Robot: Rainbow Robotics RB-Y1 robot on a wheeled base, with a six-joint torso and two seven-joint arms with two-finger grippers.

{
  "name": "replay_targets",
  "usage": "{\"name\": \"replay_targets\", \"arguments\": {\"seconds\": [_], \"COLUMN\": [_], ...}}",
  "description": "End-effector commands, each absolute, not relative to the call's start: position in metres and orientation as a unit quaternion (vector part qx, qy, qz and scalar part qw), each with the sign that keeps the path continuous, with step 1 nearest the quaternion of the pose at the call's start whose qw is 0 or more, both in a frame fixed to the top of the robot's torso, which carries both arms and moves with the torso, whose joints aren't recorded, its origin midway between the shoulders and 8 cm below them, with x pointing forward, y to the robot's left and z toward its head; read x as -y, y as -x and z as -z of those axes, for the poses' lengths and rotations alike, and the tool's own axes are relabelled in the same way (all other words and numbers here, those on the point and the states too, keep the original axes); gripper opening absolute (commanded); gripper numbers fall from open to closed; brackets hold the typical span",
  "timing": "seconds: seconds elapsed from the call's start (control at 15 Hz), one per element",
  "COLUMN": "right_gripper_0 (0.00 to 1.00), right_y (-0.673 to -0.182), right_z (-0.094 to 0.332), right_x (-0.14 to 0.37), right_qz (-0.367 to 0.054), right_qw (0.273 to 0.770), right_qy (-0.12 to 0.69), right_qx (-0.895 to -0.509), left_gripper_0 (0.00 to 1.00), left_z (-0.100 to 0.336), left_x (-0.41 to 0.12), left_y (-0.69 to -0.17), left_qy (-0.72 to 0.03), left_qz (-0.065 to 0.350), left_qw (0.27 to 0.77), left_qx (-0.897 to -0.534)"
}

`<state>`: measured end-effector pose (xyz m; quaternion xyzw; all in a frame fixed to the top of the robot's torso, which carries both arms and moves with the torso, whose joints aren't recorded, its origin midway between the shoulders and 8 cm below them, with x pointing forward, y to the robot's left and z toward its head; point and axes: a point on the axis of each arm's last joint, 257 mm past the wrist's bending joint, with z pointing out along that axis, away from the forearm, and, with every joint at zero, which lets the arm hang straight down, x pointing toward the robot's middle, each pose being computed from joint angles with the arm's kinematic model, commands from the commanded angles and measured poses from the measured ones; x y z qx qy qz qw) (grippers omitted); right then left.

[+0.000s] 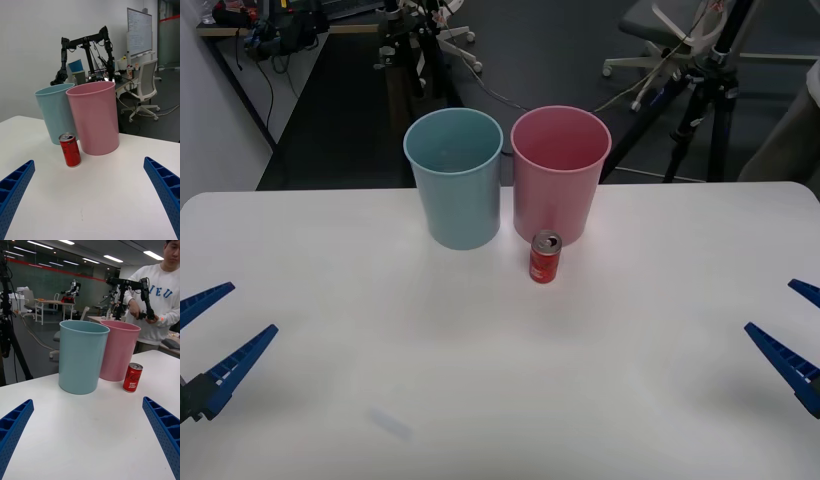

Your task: Grasp the object on the table and drop it into the matching bin: aluminum can to the light blue bin, PET bottle to the pink bin.

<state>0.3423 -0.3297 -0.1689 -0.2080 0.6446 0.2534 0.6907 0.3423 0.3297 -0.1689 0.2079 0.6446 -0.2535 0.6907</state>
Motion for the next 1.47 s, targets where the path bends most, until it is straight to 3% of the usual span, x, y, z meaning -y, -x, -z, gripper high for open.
{"name": "replay_targets", "arguments": {"seconds": [0.07,0.2,0.87,1.47], "right_gripper_0": [1.0,1.0,1.0,1.0], "right_y": [-0.339,-0.339,-0.328,-0.371], "right_z": [0.185,0.185,0.238,0.271], "right_x": [0.327,0.323,0.25,0.182], "right_qz": [-0.255,-0.247,-0.288,-0.219], "right_qw": [0.686,0.683,0.642,0.664], "right_qy": [0.189,0.201,0.232,0.237], "right_qx": [-0.654,-0.658,-0.672,-0.674], "left_gripper_0": [1.0,1.0,1.0,1.0], "left_z": [0.169,0.169,0.169,0.169], "left_x": [-0.33,-0.33,-0.33,-0.33], "left_y": [-0.342,-0.342,-0.342,-0.342], "left_qy": [-0.208,-0.208,-0.208,-0.208], "left_qz": [0.253,0.253,0.253,0.253], "left_qw": [0.691,0.691,0.691,0.691], "left_qx": [-0.645,-0.645,-0.645,-0.645]}}
